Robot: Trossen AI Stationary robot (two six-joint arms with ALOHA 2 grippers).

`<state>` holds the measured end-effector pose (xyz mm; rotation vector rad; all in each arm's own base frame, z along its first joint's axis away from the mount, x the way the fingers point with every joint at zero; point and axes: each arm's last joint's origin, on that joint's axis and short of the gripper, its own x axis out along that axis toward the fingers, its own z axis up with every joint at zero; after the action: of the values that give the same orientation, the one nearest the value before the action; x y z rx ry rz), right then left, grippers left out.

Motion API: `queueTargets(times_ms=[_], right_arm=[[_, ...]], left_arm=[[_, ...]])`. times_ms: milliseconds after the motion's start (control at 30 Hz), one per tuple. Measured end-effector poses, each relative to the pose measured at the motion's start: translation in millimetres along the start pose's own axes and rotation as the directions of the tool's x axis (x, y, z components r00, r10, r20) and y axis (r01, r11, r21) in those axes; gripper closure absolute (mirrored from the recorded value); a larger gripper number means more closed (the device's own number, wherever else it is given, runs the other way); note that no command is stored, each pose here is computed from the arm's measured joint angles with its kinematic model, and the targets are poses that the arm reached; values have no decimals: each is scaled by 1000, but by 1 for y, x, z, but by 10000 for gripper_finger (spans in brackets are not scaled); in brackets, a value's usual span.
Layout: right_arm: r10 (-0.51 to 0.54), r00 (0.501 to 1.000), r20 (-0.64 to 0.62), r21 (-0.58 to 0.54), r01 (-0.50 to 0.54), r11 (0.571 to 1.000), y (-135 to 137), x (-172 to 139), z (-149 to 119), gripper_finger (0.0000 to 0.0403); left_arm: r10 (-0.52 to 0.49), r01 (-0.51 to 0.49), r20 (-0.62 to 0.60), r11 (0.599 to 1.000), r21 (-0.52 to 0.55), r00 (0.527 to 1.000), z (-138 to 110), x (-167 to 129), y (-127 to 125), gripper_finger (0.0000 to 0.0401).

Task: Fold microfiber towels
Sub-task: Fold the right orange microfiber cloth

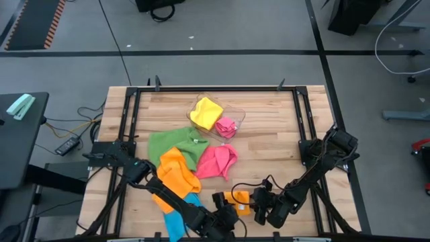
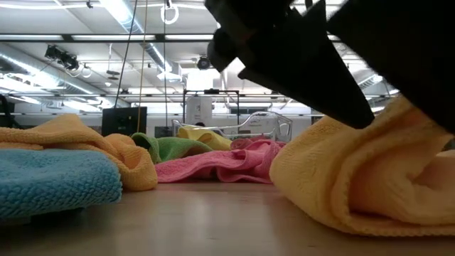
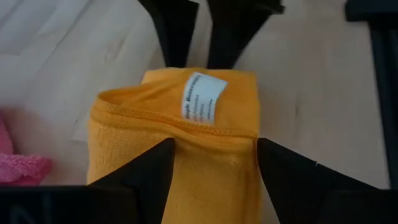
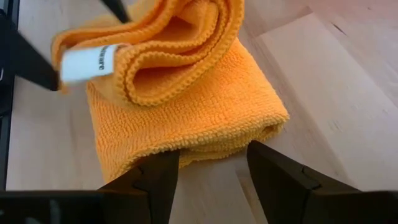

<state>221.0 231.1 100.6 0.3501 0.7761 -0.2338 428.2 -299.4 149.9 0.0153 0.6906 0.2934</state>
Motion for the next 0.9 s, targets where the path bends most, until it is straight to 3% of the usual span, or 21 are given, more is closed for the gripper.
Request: queueTargets(times_ms=[467, 767, 900], right_arm=[[9, 1000, -13, -14, -9, 1000, 0, 0, 0, 203], [12, 1000, -15, -25, -12, 1000, 1, 0, 0, 203], [13, 1000, -17, -42, -14, 999, 1, 0, 0, 203]], left_arm=[[23, -23, 5, 999, -48, 1000, 2, 12, 6, 241], [19, -19, -12, 999, -27, 1000, 3, 15, 9, 385], [16, -16, -28, 1000, 9, 999, 6, 8, 12, 375]])
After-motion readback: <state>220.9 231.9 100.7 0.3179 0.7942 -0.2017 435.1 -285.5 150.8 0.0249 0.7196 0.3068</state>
